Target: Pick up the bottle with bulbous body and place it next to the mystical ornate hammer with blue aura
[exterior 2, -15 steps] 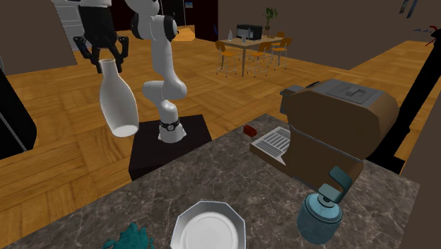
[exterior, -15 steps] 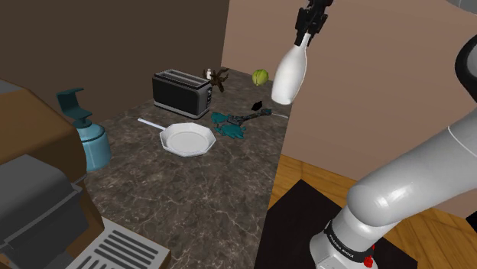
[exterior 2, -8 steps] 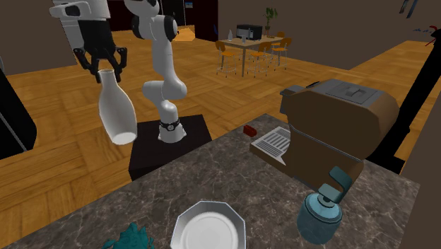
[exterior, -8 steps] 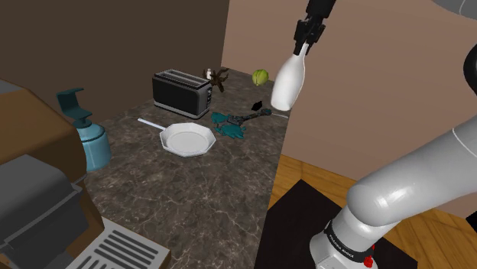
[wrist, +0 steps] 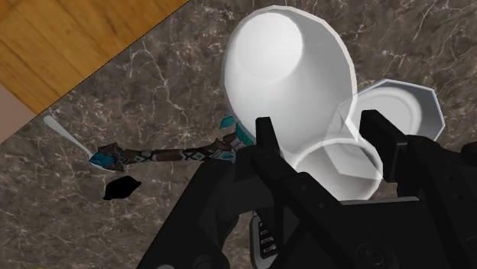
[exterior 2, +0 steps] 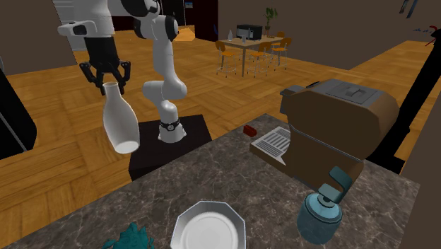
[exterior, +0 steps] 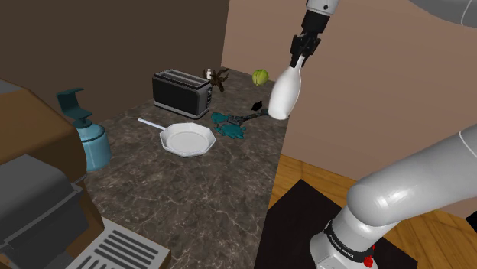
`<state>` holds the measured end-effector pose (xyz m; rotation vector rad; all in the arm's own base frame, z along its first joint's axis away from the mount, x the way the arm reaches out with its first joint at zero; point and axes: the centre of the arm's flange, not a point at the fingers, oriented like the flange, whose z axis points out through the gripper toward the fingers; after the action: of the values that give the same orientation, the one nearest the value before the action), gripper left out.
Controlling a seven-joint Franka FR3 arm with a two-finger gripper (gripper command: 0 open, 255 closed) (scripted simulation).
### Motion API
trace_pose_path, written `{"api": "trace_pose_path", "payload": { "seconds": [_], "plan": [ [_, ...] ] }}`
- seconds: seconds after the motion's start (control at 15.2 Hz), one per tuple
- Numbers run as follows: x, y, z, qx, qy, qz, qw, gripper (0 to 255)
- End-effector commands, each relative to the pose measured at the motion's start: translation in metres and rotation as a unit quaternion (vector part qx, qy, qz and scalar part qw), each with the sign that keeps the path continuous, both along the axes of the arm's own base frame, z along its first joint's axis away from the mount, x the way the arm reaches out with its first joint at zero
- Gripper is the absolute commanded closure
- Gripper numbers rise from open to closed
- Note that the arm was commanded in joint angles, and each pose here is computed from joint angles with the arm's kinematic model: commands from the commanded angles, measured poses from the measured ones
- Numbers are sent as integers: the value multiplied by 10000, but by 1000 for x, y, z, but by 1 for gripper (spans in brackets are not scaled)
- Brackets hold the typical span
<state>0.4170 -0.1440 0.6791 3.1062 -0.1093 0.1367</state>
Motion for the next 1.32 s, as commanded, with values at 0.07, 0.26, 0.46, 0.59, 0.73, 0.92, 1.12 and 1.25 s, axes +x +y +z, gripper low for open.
{"api": "trace_pose_path", "payload": {
  "seconds": [0.07, 0.26, 0.46, 0.59, 0.73, 0.92, 1.12, 1.25],
  "plan": [
    [0, 0, -16, -2, -5, -1, 10000, 255],
    [0, 0, -32, -2, -5, -1, 10000, 255],
    [0, 0, -48, -2, -5, -1, 10000, 255],
    [0, 0, -58, -2, -5, -1, 10000, 255],
    [0, 0, -69, -2, -5, -1, 10000, 255],
    [0, 0, -85, -2, -5, -1, 10000, 255],
    [0, 0, -101, -2, -5, -1, 10000, 255],
    [0, 0, -111, -2, -5, -1, 10000, 255]
  ]
}}
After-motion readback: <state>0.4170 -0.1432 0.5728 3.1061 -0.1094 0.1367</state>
